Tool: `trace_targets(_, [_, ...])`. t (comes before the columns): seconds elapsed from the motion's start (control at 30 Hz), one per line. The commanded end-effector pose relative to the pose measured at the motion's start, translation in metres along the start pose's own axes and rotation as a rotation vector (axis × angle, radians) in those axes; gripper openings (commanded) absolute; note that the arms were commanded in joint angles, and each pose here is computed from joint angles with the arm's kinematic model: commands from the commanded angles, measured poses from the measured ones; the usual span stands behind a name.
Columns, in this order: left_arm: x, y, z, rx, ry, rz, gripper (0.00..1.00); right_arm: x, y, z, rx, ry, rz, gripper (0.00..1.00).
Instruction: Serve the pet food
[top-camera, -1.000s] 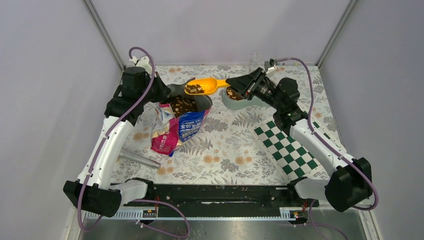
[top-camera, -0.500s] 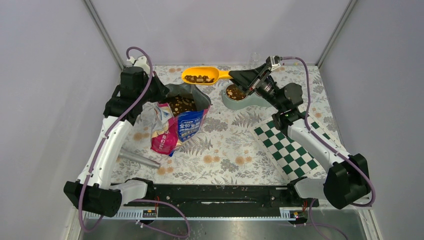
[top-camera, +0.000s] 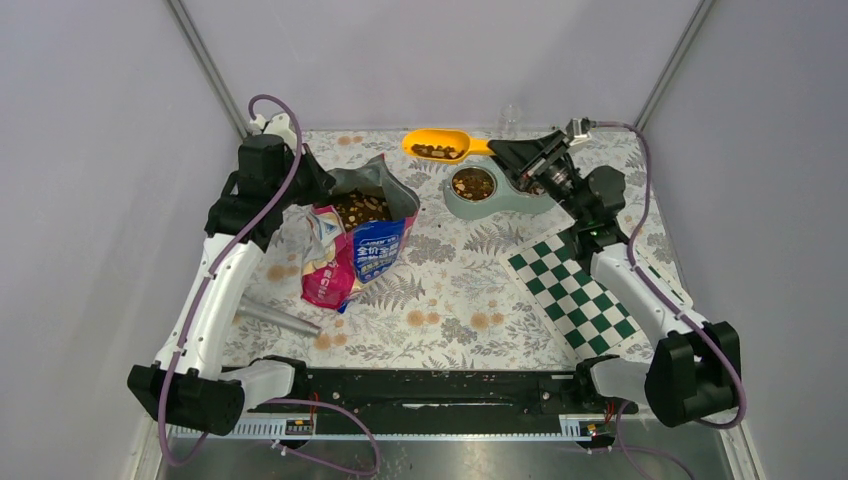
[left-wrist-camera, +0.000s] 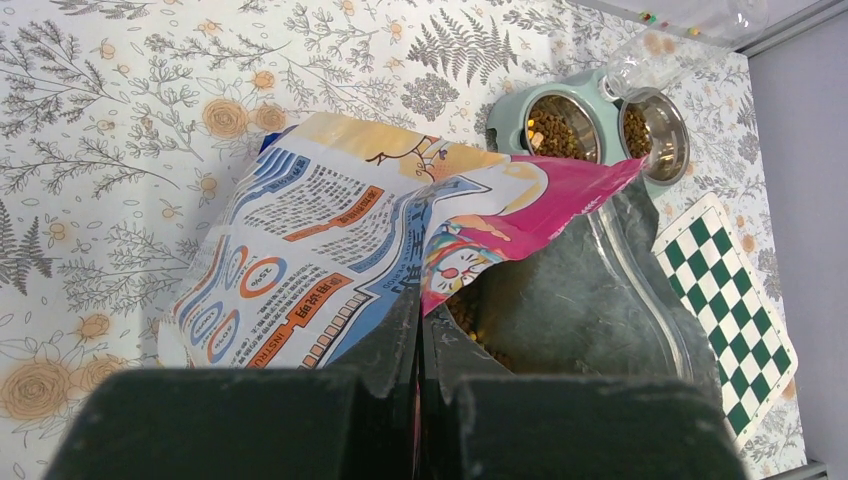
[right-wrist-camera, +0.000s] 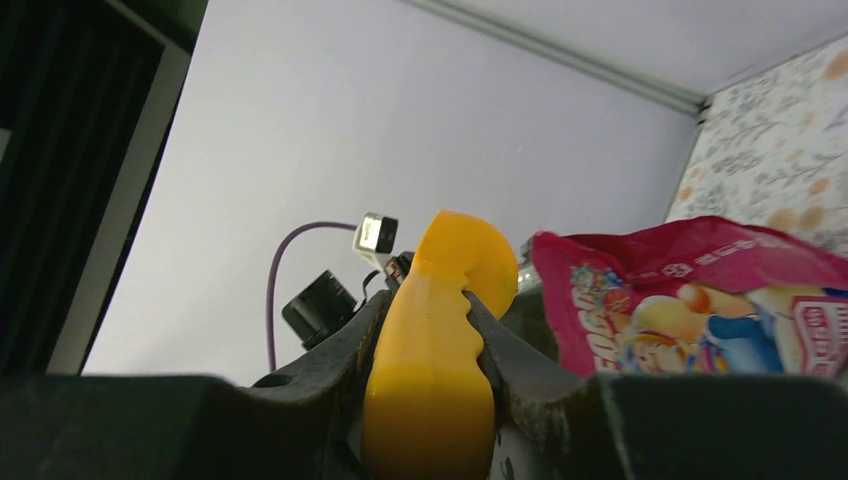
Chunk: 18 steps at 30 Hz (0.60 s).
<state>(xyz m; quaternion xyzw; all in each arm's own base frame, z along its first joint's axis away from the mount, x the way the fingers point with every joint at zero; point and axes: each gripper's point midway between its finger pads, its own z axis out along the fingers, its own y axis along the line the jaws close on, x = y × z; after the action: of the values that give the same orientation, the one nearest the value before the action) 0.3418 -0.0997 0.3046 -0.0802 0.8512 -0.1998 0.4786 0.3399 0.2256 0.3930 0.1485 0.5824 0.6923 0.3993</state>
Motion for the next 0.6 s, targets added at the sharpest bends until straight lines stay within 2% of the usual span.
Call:
trace_targets(0.0, [-0.012,0.003,-0.012,-0.006,-0.064,0.006,0.0,-0.021,0.011,-0.022,-0.015,-0.058,-0.088,0.0])
trace_targets(0.13, [-0.011,0.005,-0.012,-0.009,-0.064,0.006,0.0,-0.049,-0.025,-0.043,0.076,-0.147,-0.082,0.0])
trace_targets(0.37, [-0.011,0.007,-0.013,-0.018,-0.062,0.006,0.0,-0.112,-0.07,-0.092,0.115,-0.316,-0.04,0.0])
trace_targets(0.57, [-0.012,0.008,-0.012,-0.023,-0.06,0.005,0.0,-0.152,-0.11,-0.13,0.249,-0.426,-0.092,0.0])
